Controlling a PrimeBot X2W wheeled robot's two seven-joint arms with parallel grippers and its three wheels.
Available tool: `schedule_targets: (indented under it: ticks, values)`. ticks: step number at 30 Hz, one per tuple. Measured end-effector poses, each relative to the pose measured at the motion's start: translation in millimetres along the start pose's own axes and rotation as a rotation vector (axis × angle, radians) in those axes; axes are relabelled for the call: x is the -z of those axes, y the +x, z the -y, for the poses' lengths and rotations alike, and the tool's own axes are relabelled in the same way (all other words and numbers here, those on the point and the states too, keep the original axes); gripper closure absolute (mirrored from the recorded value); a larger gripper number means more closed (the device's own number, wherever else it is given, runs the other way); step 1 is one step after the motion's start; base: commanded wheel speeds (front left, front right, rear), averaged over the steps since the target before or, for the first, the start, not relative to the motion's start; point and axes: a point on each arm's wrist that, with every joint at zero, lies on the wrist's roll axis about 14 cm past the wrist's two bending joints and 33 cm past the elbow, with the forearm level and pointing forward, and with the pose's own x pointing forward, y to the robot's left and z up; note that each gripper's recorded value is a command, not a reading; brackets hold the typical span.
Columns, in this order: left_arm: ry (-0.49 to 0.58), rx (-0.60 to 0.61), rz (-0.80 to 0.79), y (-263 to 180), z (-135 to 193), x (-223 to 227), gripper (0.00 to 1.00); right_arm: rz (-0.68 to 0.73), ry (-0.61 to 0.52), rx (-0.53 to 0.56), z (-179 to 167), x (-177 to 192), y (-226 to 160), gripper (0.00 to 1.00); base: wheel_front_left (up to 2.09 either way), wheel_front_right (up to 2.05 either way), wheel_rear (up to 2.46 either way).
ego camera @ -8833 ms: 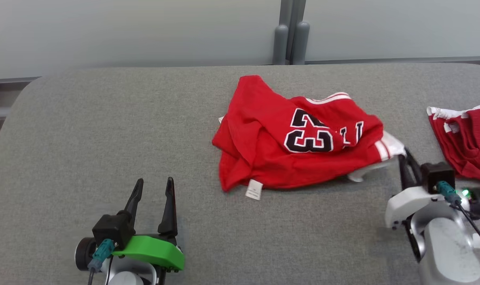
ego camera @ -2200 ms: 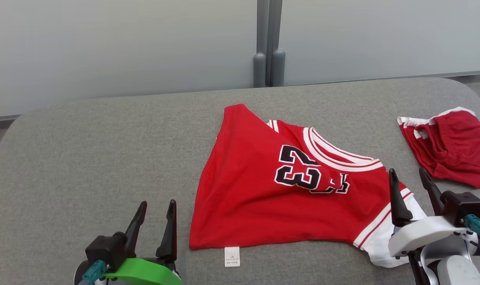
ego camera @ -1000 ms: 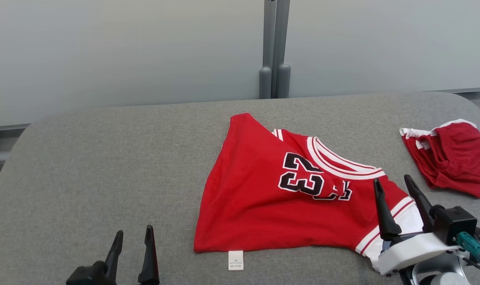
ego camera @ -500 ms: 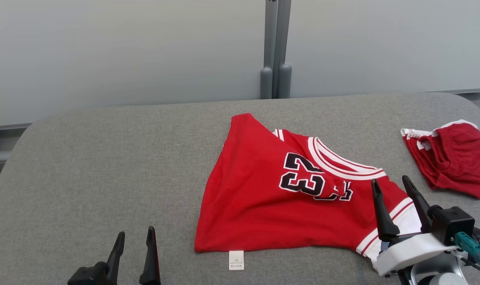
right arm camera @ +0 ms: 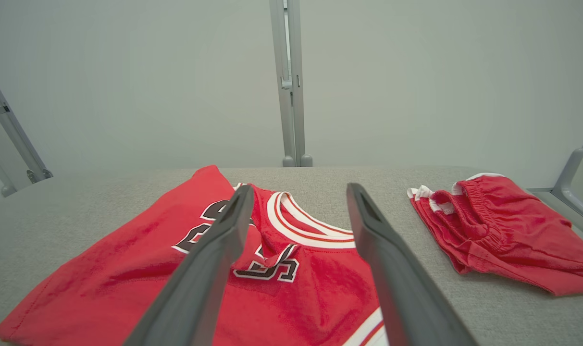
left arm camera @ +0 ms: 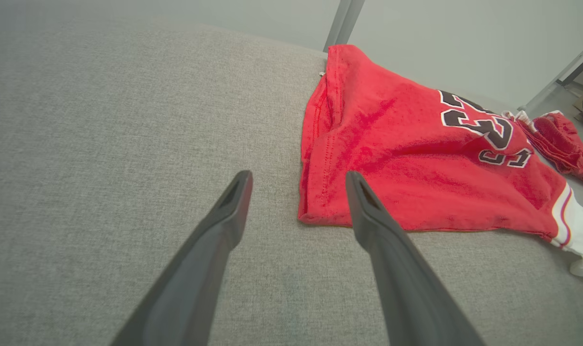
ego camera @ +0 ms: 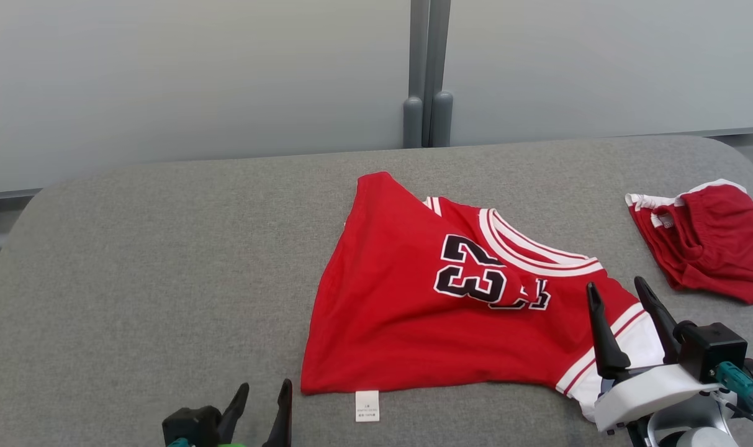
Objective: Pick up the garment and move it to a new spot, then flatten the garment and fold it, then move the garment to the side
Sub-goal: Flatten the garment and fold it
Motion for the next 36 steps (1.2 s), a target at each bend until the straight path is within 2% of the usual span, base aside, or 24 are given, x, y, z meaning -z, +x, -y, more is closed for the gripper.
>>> schedule_targets:
  ticks: [12, 22, 29, 30, 31, 33, 34, 35, 36]
  values:
    - [-0.056, 0.067, -0.228, 15.7, 19.6, 55.6, 0.00, -0.009, 0.000, 0.044, 13.8, 3.2, -3.0, 0.00, 0.00, 0.00, 0.00]
    - [-0.123, 0.059, -0.310, 34.1, 20.0, 76.1, 0.00, -0.021, -0.013, 0.098, 30.7, 5.6, -10.8, 0.00, 0.00, 0.00, 0.00]
    - [-0.158, 0.064, -0.310, 49.0, 20.9, 75.2, 0.00, -0.023, -0.020, 0.128, 39.6, 5.0, -15.5, 0.00, 0.00, 0.00, 0.00]
    - [-0.163, 0.063, -0.301, 52.3, 20.8, 72.9, 0.07, -0.022, -0.021, 0.131, 40.6, 4.6, -16.0, 0.00, 0.00, 0.00, 0.00]
    - [-0.167, 0.062, -0.297, 53.6, 20.7, 71.9, 0.18, -0.021, -0.021, 0.132, 41.0, 4.4, -16.2, 0.00, 0.00, 0.00, 0.00]
    - [-0.177, 0.058, -0.292, 55.3, 20.4, 71.0, 0.56, -0.020, -0.023, 0.134, 41.7, 4.0, -16.5, 0.00, 0.00, 0.00, 0.00]
    - [-0.177, 0.057, -0.290, 55.9, 20.3, 70.6, 0.63, -0.020, -0.023, 0.135, 41.9, 3.7, -16.7, 0.00, 0.00, 0.00, 0.00]
    - [-0.178, 0.057, -0.290, 56.5, 20.3, 70.6, 0.87, -0.019, -0.025, 0.135, 42.0, 3.6, -16.8, 0.00, 0.00, 0.00, 0.00]
    - [-0.180, 0.062, -0.289, 56.7, 21.3, 70.7, 1.00, -0.019, -0.025, 0.135, 42.2, 3.5, -16.8, 0.00, 0.00, 0.00, 0.00]
